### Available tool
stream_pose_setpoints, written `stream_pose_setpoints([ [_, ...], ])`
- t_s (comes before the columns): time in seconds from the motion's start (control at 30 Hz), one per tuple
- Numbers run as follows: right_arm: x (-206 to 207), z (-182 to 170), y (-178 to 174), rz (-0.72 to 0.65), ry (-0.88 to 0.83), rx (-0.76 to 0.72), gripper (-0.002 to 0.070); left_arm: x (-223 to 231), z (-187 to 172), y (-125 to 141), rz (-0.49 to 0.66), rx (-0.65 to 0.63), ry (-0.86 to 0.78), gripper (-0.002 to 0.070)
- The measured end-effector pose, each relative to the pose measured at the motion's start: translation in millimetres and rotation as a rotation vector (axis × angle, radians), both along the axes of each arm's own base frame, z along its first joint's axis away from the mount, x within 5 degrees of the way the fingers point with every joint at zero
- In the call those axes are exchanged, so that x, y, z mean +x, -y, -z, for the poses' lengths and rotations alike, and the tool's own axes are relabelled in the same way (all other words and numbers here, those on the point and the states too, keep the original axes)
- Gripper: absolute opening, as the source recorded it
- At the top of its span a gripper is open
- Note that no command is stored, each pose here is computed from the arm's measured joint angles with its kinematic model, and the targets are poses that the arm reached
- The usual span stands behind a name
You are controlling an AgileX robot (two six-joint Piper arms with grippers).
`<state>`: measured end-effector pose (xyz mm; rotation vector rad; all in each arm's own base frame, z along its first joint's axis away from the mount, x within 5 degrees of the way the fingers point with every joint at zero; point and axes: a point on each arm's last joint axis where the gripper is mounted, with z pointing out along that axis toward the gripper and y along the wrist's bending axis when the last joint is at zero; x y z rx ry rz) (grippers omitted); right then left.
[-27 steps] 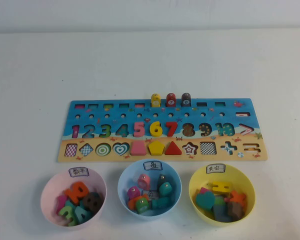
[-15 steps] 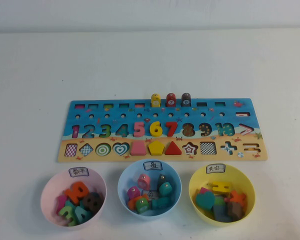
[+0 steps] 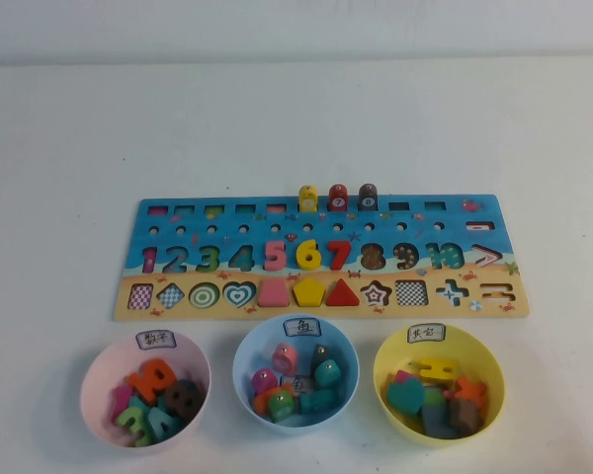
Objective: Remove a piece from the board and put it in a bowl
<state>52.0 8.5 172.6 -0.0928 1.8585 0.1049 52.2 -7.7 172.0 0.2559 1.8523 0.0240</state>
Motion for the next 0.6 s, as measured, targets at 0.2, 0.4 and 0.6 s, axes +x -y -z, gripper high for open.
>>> stream_pose_setpoints([
  [0.2,0.3,-0.8,0.1,0.001,0.01,0.001,-0.0017,0.0,0.0,0.0,0.0,0.0,0.0,-0.0001],
  [0.4,0.9,-3.8,-1.1,0.003,0.036,0.055,-0.0017,0.0,0.0,0.0,0.0,0.0,0.0,-0.0001],
  [0.6,1.0,-5.9,-4.1,-0.001,0.041,0.176,-0.0017,0.0,0.0,0.0,0.0,0.0,0.0,-0.0001],
])
